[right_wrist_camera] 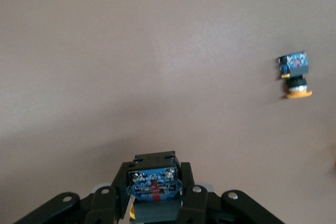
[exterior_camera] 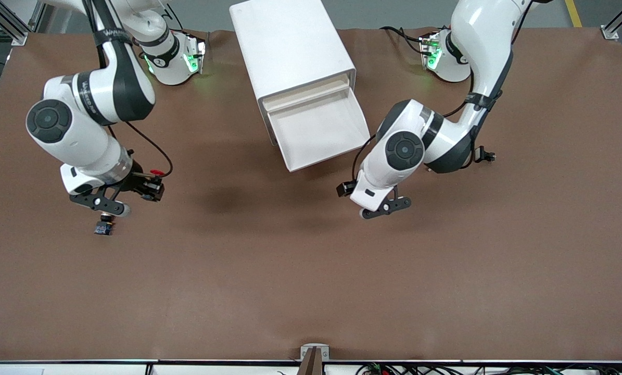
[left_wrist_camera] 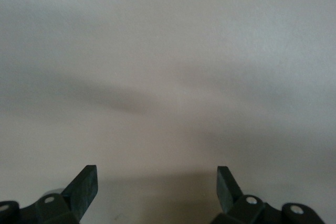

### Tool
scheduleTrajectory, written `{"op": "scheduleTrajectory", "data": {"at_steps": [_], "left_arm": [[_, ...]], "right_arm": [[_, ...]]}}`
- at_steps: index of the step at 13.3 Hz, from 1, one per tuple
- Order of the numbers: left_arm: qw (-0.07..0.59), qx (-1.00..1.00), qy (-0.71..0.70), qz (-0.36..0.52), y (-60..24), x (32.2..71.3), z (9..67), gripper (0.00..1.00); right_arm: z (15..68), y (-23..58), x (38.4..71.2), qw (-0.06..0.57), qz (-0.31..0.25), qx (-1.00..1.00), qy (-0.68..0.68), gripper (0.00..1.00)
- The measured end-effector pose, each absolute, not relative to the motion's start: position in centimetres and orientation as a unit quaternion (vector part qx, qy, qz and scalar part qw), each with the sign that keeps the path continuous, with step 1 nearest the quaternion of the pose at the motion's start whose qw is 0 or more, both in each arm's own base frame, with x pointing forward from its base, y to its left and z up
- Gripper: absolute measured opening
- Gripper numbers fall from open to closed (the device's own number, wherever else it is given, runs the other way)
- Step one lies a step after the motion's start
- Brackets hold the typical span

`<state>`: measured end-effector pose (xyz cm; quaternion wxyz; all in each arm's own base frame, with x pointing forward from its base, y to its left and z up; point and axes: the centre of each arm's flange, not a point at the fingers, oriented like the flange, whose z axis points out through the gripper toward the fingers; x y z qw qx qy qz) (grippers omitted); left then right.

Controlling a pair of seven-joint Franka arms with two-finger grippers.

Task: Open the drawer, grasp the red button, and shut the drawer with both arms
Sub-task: 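Push the drawer shut with the left gripper while the right gripper lowers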

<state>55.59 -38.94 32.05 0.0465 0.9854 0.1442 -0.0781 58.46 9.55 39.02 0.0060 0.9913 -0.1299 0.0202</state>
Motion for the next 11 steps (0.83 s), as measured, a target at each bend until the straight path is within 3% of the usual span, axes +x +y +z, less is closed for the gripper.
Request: {"op": "scheduleTrajectory", "data": {"at_steps": [11], "left_arm": [[0.029,0.987,0.132,-0.091,-47.4,48.3,29.7,1.00]], "right_arm": [[23.4,0.4,59.8,0.019,0.055,0.990,-0.126,0.42]]}}
